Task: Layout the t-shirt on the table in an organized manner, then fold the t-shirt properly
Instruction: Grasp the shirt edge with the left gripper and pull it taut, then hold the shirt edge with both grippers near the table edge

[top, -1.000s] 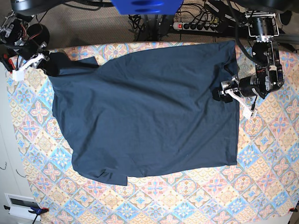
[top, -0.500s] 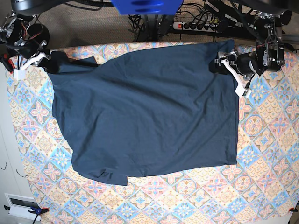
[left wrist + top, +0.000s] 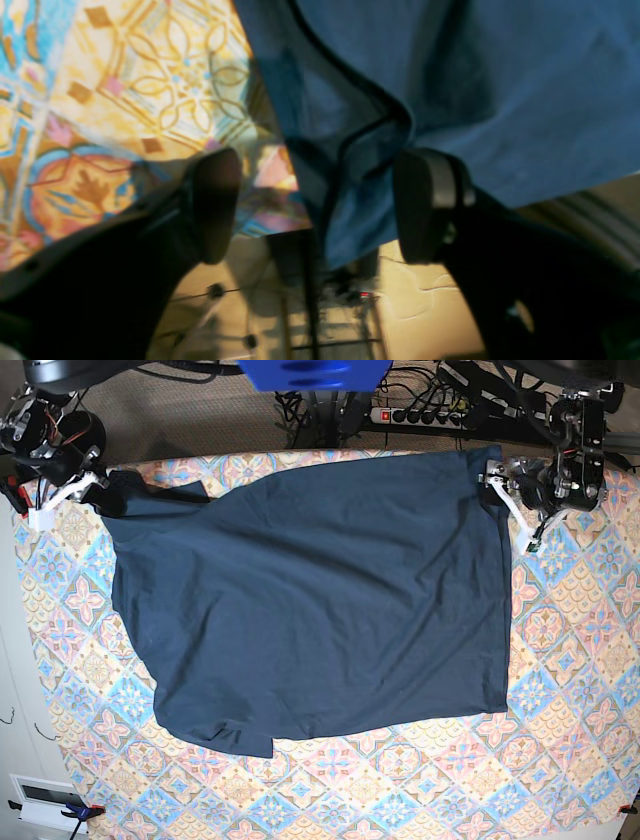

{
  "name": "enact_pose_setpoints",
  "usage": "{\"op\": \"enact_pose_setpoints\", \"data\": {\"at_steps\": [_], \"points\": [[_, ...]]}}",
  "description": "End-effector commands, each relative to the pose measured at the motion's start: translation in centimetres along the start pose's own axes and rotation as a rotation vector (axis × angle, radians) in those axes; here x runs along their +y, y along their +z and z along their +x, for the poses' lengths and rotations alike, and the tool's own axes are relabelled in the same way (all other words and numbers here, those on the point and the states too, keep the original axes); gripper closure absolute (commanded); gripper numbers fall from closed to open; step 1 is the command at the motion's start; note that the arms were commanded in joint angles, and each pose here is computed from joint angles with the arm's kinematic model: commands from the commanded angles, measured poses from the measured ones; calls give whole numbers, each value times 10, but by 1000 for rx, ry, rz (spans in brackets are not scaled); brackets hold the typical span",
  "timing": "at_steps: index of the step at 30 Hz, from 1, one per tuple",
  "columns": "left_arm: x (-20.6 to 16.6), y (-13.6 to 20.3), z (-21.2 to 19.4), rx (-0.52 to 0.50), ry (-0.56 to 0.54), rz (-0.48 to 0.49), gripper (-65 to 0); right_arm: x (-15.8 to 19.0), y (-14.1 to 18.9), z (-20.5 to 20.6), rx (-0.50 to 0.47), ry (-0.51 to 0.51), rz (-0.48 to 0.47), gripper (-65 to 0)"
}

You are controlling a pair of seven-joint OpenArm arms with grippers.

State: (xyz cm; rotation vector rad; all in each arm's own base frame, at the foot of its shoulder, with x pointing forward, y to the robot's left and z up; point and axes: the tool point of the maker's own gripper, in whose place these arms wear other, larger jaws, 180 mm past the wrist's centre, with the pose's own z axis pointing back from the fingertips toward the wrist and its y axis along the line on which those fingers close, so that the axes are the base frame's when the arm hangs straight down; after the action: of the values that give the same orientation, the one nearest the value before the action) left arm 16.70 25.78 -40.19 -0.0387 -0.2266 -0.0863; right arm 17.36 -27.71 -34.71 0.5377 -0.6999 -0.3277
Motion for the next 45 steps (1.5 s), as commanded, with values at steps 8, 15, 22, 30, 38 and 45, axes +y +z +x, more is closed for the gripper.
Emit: {"op": "enact_pose_setpoints", "data": {"at_steps": [8, 15, 22, 30, 38, 45], "points": [[25, 35, 10, -98, -8, 101, -469, 6, 1, 10, -41, 8, 22, -5], [-25, 38, 15, -136, 53, -150, -469, 12, -4, 5, -24, 10, 40, -5], [-34, 27, 7, -117, 115, -193, -469, 13, -5, 4, -24, 9, 42, -5], [-32, 13, 15, -123, 180, -213, -263, 14, -7, 1, -26, -4, 48, -5], [-31, 15, 23, -138, 177, -214, -216, 15, -7, 0, -25, -4, 49, -5], [-25, 15, 20, -130, 173, -190, 0, 15, -7, 1, -25, -3, 49, -5]]}}
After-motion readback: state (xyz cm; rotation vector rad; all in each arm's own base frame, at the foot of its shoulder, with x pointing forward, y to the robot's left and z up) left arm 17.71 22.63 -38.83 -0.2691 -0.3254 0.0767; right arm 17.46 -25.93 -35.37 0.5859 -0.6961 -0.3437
